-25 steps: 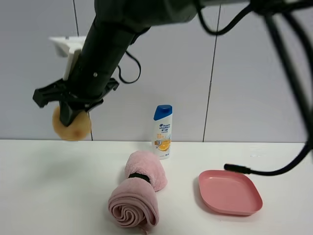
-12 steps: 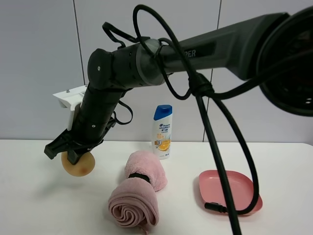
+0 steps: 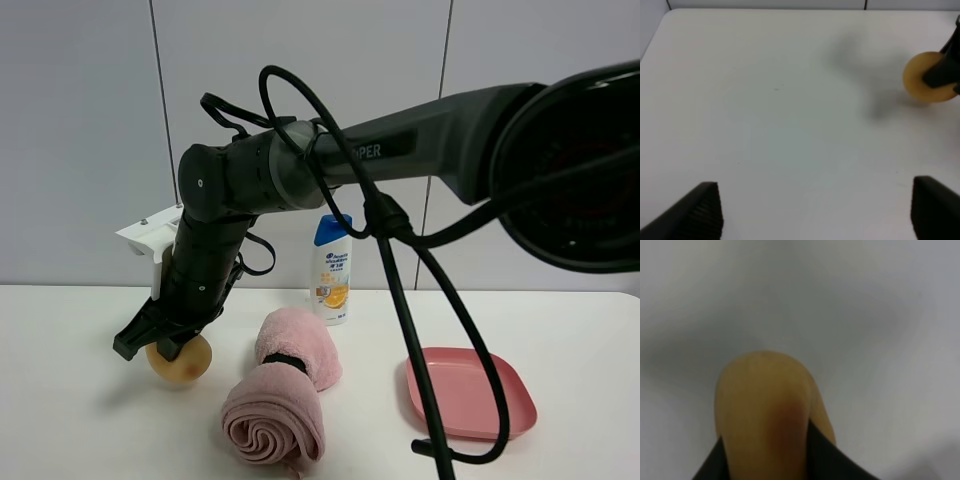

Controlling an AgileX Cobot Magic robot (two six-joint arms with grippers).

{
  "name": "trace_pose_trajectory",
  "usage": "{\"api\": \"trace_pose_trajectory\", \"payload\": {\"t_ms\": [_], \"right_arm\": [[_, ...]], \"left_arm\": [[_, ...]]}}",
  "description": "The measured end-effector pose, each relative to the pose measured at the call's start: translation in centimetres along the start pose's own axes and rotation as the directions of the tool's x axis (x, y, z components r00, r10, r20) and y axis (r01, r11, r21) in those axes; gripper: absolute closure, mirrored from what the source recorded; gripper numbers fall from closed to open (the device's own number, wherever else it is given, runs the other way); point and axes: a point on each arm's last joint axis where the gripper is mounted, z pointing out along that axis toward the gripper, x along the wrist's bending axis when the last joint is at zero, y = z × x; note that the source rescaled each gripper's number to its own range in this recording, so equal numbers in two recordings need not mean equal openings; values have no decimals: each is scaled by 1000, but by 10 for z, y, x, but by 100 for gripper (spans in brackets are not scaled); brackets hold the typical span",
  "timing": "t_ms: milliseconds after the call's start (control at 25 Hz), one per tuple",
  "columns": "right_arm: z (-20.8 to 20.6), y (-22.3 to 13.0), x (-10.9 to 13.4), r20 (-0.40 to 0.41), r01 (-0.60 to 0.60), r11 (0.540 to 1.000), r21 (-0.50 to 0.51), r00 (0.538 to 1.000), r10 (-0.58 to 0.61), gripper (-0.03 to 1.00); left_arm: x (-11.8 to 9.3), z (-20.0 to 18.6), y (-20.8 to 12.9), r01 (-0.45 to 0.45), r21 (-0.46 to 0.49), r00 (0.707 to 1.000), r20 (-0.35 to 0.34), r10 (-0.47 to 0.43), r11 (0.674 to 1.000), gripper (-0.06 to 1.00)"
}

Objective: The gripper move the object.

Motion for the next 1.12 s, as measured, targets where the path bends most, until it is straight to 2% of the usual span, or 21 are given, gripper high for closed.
{"api": "trace_pose_trajectory", "payload": {"t_ms": [240,480,680,800,960,1120], "right_arm": [[3,-4,1,-10,42,999,32,999,-41,71],[14,-11,1,-18,47,997,68,999,-46,62],[14,-14,2,-29,47,994,98,999,-45,36],[14,-15,3,-33,48,993,110,998,-44,26],[5,-12,3,-33,49,993,108,998,-46,19],[-37,7,2,-18,51,997,49,999,-50,17]], "left_arm": [[0,0,0,0,0,1000,0,0,1000,-6],[0,0,0,0,0,1000,0,0,1000,-6],[0,0,0,0,0,1000,0,0,1000,-6],[0,0,0,0,0,1000,0,0,1000,-6],[0,0,0,0,0,1000,0,0,1000,-6],[0,0,0,0,0,1000,0,0,1000,-6]]}}
